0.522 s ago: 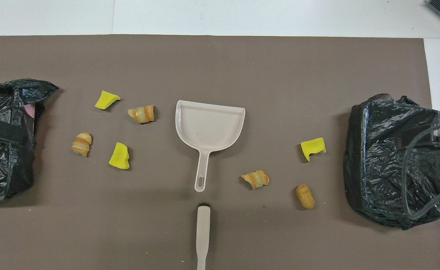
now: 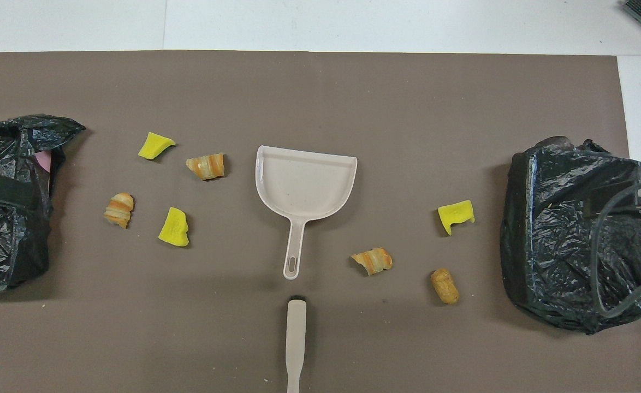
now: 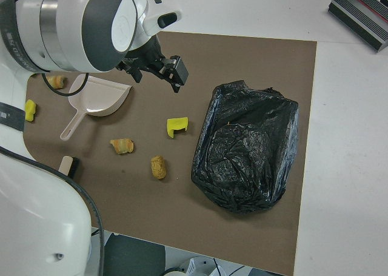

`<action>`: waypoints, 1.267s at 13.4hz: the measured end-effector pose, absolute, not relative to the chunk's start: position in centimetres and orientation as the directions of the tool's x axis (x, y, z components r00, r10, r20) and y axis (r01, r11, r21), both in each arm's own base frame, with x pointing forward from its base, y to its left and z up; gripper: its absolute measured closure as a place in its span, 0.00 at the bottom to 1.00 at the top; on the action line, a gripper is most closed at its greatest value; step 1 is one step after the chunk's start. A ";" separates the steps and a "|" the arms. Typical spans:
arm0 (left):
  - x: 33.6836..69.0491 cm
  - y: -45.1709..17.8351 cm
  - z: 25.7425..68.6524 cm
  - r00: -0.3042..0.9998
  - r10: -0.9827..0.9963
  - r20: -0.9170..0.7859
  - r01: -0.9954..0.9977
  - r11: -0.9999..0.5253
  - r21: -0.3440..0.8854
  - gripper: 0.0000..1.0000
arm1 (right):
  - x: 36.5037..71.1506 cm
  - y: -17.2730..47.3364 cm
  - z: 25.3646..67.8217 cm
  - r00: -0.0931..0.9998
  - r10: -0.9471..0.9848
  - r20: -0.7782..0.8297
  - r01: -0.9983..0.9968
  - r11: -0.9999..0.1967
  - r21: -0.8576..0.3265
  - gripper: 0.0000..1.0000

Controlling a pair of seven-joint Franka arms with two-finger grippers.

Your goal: Sweep and dump trash in bin

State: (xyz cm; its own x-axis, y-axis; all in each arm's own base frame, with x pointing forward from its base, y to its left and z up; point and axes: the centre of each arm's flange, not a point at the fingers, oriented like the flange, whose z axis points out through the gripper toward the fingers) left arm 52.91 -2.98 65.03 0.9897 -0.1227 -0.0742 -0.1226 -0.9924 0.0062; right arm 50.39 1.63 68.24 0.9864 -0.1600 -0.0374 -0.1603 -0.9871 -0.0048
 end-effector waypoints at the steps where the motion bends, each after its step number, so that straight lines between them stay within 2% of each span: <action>1: 52.9 -3.1 64.7 0.989 -0.126 -0.082 -0.125 -0.992 0.007 0.00 | 50.4 1.7 68.2 0.986 -0.160 -0.038 -0.160 -0.987 -0.005 0.00; 5: 52.8 -3.7 62.8 0.978 -0.171 -0.119 -0.170 -0.985 0.014 0.00 | 49.9 1.9 67.6 0.986 -0.155 -0.055 -0.155 -0.988 -0.001 0.00; 9: 51.9 -6.7 58.6 0.963 -0.239 -0.123 -0.239 -0.971 0.013 0.00 | 48.5 3.0 67.3 0.987 -0.144 -0.077 -0.144 -0.990 0.007 0.00; 13: 48.0 -11.1 53.4 0.939 -0.326 -0.110 -0.328 -0.945 0.003 0.00 | 47.9 3.4 67.3 0.986 -0.146 -0.081 -0.145 -0.989 0.010 0.00; 17: 43.7 -16.6 49.1 0.890 -0.431 -0.151 -0.430 -0.902 0.043 0.00 | 48.1 5.9 65.9 0.990 -0.123 -0.069 -0.122 -0.992 0.013 0.00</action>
